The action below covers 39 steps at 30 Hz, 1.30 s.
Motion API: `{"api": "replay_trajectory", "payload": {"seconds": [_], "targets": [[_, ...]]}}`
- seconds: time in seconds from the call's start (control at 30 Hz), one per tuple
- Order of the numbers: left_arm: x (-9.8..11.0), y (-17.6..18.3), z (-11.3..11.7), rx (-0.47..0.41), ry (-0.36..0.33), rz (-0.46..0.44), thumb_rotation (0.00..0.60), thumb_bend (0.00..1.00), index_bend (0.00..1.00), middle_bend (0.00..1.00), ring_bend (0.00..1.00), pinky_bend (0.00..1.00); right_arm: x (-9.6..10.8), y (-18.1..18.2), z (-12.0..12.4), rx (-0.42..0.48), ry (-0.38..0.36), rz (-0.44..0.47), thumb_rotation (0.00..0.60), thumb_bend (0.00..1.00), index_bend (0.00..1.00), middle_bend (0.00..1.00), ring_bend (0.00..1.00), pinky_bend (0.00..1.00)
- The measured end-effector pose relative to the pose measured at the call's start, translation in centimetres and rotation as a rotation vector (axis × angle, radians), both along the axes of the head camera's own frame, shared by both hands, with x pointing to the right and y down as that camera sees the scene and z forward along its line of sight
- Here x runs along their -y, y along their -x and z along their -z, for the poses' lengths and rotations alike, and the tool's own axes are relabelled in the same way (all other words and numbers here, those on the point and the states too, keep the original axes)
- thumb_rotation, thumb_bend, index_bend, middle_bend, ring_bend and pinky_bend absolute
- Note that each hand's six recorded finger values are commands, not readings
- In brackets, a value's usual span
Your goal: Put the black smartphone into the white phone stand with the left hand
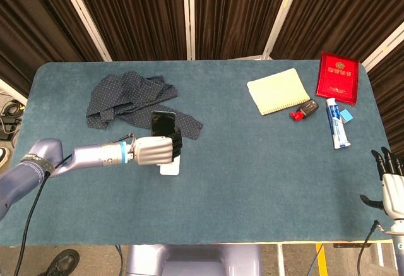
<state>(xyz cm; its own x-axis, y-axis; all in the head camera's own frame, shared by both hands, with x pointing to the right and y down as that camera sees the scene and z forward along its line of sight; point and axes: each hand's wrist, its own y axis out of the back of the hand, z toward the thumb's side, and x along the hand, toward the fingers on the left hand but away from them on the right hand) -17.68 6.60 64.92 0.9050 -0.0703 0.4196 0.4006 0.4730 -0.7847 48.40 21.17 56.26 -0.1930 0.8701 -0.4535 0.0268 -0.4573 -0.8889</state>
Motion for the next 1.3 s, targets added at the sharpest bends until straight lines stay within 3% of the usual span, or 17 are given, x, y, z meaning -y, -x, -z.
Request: {"api": "replay_trajectory", "payload": {"seconds": [0.9,1.1,1.3], "targets": [[-1.4,-0.8,-1.2,0.013,-0.035,-0.010,0.600,0.02,0.45,0.35,0.39,0.26,0.0,-0.4,0.1,0.017,0.003,-0.015,0.600,0.00,0.00,0.00,0.00,0.00],[-1.5,-0.7,-1.3,0.013,-0.037,-0.011,0.600,0.01,0.41,0.31,0.35,0.25,0.1,-0.4,0.2,0.017,0.002,-0.018,0.600,0.00,0.00,0.00,0.00,0.00],[-1.5,-0.5,-1.3,0.020,-0.035,-0.006,0.600,0.00,0.30,0.17,0.23,0.17,0.1,-0.5,0.2,0.017,0.001,-0.019,0.600,0.00,0.00,0.00,0.00,0.00]]}}
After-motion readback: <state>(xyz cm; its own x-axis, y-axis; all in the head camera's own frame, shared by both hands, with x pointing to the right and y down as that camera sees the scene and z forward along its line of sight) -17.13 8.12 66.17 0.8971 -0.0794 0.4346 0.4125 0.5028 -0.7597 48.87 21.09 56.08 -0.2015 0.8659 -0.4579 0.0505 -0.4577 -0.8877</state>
